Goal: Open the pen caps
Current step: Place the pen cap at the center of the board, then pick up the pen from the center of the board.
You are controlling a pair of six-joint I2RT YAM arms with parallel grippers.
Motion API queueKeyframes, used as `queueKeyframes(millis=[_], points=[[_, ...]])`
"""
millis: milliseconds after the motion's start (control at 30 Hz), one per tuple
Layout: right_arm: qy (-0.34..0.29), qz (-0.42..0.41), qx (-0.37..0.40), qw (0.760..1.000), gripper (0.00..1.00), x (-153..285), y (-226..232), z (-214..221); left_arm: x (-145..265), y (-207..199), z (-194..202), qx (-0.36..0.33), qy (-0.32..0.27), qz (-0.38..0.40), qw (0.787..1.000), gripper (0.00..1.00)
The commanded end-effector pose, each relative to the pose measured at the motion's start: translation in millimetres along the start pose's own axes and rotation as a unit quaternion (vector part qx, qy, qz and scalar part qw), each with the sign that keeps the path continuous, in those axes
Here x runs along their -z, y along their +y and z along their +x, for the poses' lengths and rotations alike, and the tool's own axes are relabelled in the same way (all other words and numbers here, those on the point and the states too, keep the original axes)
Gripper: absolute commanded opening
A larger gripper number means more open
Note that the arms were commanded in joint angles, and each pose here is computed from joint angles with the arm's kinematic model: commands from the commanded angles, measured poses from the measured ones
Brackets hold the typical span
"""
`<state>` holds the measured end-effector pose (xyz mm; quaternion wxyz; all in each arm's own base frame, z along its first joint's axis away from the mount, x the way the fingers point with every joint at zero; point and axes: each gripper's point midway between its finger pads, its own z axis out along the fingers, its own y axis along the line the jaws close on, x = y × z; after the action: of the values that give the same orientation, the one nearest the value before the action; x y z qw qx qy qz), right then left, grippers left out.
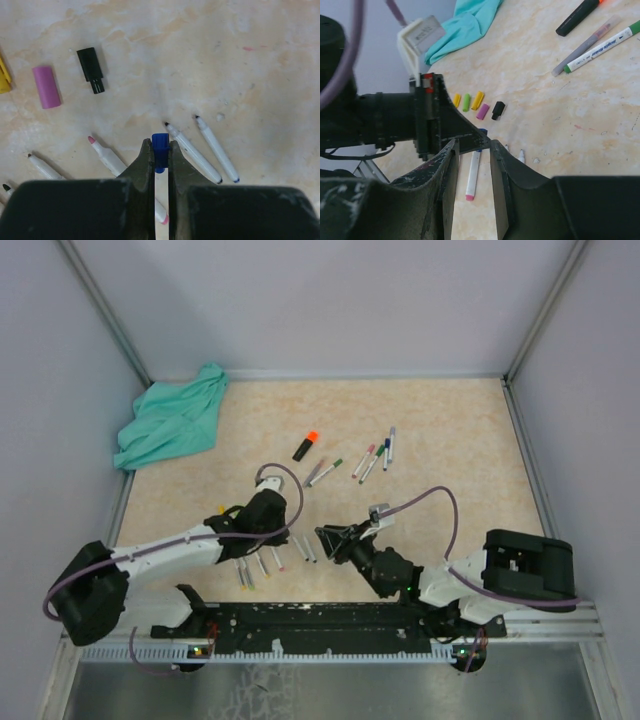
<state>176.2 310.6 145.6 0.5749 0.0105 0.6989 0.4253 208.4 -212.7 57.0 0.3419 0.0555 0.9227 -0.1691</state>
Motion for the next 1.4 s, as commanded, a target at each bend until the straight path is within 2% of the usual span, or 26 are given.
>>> queueKeyframes(millis=[0,267,533,733,967,1067,1233,1367], points=[[-0.035,0.007,-0.031,0.999,0.32,3.0,1.1,-18.3,-18.1,10.0,-21.1,0.023,-0.022,-0.08,0.996,0.06],[-0.035,0.001,-0.031,0.999,0.32,1.6,5.6,-18.7,-47.7,15.1,-39.8,0.006,-0.017,-0.151,0.988,0.07],[-0.046,0.008,-0.041,0.998,0.32,6.9,-1.0,-23.9,-72.3,14.9,-34.6,0.012,0.013,-0.146,0.989,0.21],[-0.05,0.009,-0.045,0.998,0.32,8.7,-2.5,-25.9,-69.0,13.2,-41.3,0.011,0.007,-0.146,0.989,0.35],[-0.053,0.005,-0.05,0.997,0.32,10.6,-1.8,-27.9,-50.9,7.1,-62.0,0.003,-0.017,-0.134,0.991,0.4],[-0.053,0.002,-0.05,0.997,0.32,10.8,-1.1,-28.1,-39.1,-1.7,-82.1,-0.017,-0.044,-0.109,0.993,0.42],[-0.058,0.001,-0.053,0.997,0.33,12.5,-1.7,-30.3,-26.5,-4.7,-114.8,-0.054,-0.082,-0.066,0.993,0.54],[-0.066,0.001,-0.062,0.996,0.33,14.7,-3.4,-33.9,-23.0,-18.7,-140.2,-0.073,-0.083,0.016,0.994,0.62]])
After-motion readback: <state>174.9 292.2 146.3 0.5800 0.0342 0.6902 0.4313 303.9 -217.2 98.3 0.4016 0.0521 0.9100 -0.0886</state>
